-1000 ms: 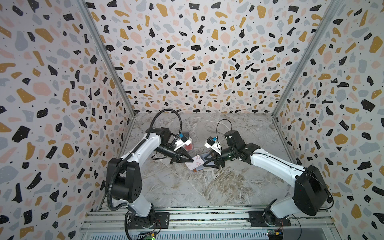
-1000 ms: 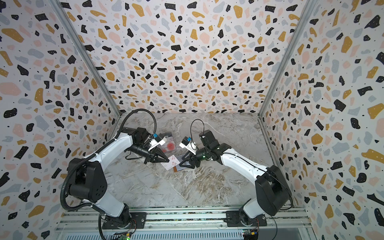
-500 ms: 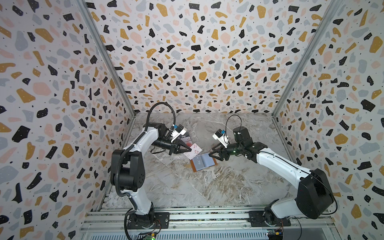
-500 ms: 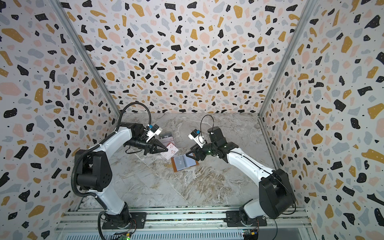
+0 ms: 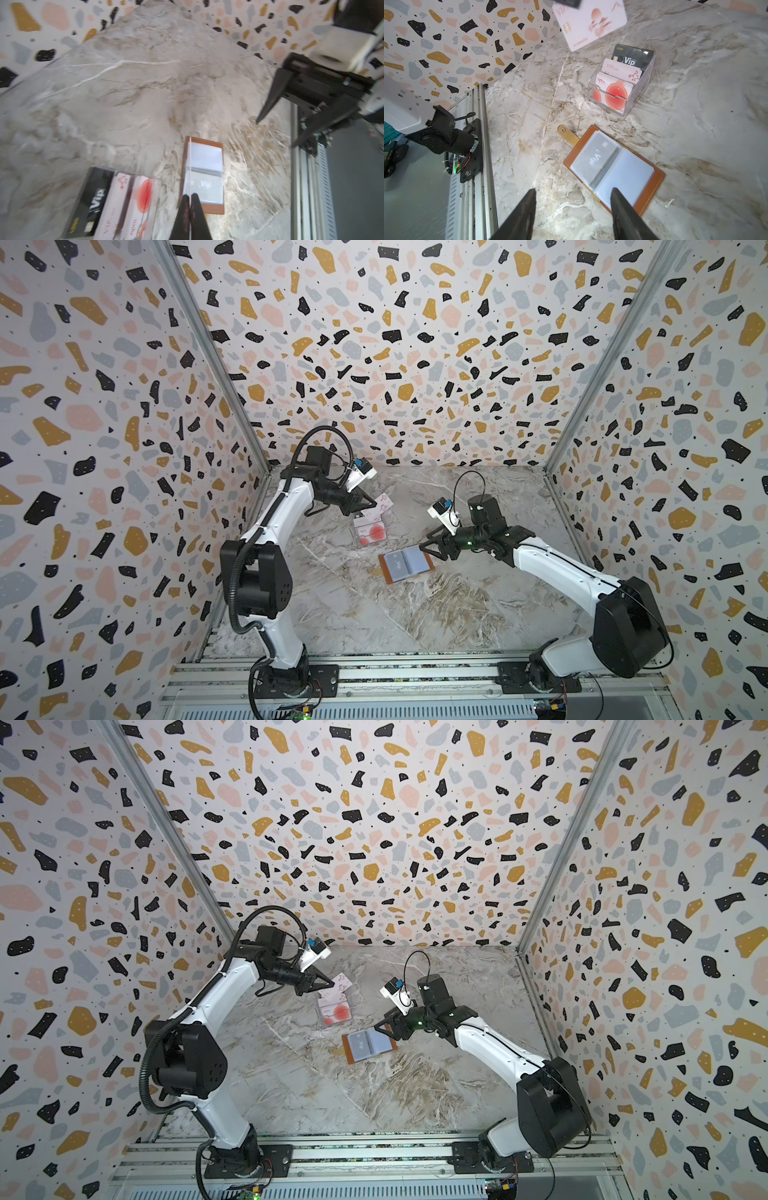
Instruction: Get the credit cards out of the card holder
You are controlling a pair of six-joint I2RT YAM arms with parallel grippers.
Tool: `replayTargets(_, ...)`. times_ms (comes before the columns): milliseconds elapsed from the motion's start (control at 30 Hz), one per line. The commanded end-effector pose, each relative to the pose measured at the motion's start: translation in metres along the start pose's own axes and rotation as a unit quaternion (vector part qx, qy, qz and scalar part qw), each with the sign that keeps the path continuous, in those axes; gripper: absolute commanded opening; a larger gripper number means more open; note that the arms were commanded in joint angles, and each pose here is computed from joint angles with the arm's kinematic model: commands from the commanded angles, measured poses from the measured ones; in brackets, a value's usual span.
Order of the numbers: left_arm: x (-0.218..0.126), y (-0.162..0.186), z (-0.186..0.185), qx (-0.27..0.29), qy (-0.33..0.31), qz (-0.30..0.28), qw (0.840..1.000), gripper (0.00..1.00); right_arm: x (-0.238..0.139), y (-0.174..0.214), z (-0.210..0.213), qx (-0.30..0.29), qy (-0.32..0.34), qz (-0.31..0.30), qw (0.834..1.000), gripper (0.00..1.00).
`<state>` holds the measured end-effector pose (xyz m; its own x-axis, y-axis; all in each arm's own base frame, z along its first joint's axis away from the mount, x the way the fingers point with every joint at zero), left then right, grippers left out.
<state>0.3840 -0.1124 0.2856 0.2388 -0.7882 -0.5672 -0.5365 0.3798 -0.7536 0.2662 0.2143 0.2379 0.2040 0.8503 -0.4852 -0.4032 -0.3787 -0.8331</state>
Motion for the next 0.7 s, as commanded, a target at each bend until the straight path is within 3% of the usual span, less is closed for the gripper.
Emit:
replayTargets(0,-0.014,-0.027,0.018,-0.051,-0.12,-0.071,0.989,0.0,-0.012,-0.004,0.001,-0.002,0.016,-0.014,1.0,0.58)
replayTargets(67,-0.014,-0.02,0.03,-0.074,-0.179,-0.06,0.979,0.0,-0.017,-0.002,-0.001,0.002,0.028,-0.015,0.999,0.58)
replayTargets(167,-0.008,-0.007,0.041,-0.078,-0.21,-0.011,0.975,0.0,-0.022,0.001,-0.003,0.003,0.04,-0.011,0.999,0.58)
replayTargets(300,0.006,0.006,0.047,-0.048,-0.19,0.078,0.977,0.0,-0.026,0.005,-0.002,0.002,0.047,-0.01,0.999,0.59)
replayTargets(400,0.016,0.013,0.052,-0.011,-0.196,0.137,0.971,0.0,-0.025,0.009,-0.003,0.005,0.049,-0.006,0.999,0.58)
replayTargets(667,0.035,0.02,0.052,0.095,-0.124,0.169,0.973,0.0,-0.023,0.016,-0.004,0.01,0.052,0.002,0.999,0.58)
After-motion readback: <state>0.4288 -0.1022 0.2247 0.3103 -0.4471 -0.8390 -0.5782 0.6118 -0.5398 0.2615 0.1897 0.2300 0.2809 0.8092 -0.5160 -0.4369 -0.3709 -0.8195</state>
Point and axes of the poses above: each gripper's point midway between its finger pads, its own x axis out along the fingers, its own z axis along the line the jaws close on, y = z × x, the point moved 9 cm from there along -x, back along the fingers, and after that the axes turned 5 degrees about -x, right-handed, at the moved point
